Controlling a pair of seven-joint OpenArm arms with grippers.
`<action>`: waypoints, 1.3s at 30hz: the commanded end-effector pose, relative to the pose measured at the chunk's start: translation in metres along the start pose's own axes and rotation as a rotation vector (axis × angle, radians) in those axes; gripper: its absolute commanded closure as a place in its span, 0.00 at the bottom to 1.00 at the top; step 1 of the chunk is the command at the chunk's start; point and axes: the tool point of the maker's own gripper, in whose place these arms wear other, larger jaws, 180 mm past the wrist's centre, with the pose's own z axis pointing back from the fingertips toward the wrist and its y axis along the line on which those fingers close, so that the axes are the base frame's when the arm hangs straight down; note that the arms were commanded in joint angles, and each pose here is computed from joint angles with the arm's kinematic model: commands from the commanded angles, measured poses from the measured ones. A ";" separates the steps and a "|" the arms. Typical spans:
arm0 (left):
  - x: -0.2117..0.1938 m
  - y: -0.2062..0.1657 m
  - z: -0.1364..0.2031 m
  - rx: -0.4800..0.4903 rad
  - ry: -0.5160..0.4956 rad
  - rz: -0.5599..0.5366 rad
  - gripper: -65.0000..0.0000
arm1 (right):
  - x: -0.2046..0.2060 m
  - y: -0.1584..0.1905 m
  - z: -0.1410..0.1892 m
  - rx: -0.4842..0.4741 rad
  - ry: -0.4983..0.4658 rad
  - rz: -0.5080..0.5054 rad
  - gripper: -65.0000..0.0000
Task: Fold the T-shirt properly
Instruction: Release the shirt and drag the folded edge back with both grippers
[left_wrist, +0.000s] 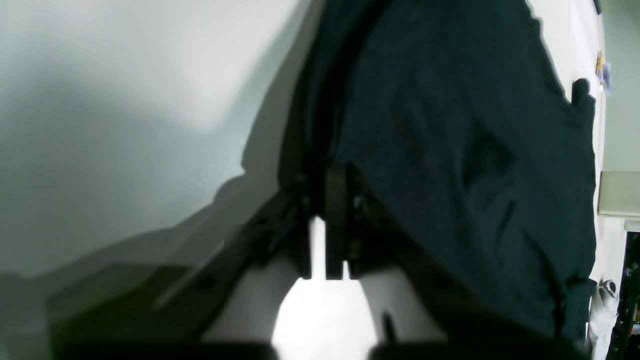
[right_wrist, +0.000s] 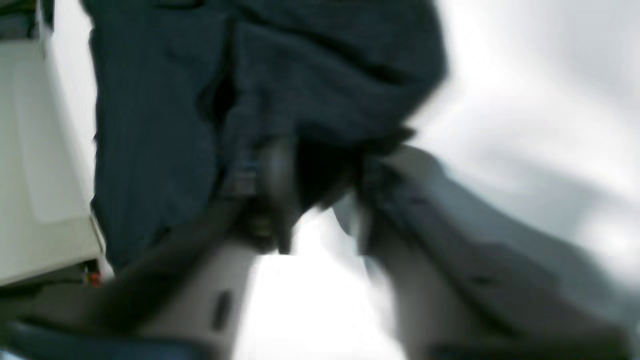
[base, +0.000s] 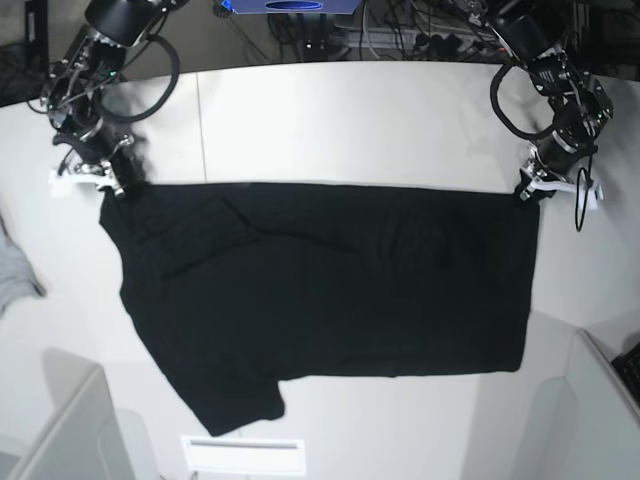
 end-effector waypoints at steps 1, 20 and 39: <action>0.003 0.004 0.003 0.023 0.014 -0.024 1.00 | -0.002 -0.007 0.002 -0.035 0.021 0.013 0.99; -0.016 0.023 0.059 0.116 0.127 -0.186 1.00 | -0.015 -0.039 0.060 -0.124 0.006 0.111 1.00; -0.057 0.060 0.111 0.234 0.228 -0.251 1.00 | -0.070 -0.086 0.105 -0.184 0.137 0.015 1.00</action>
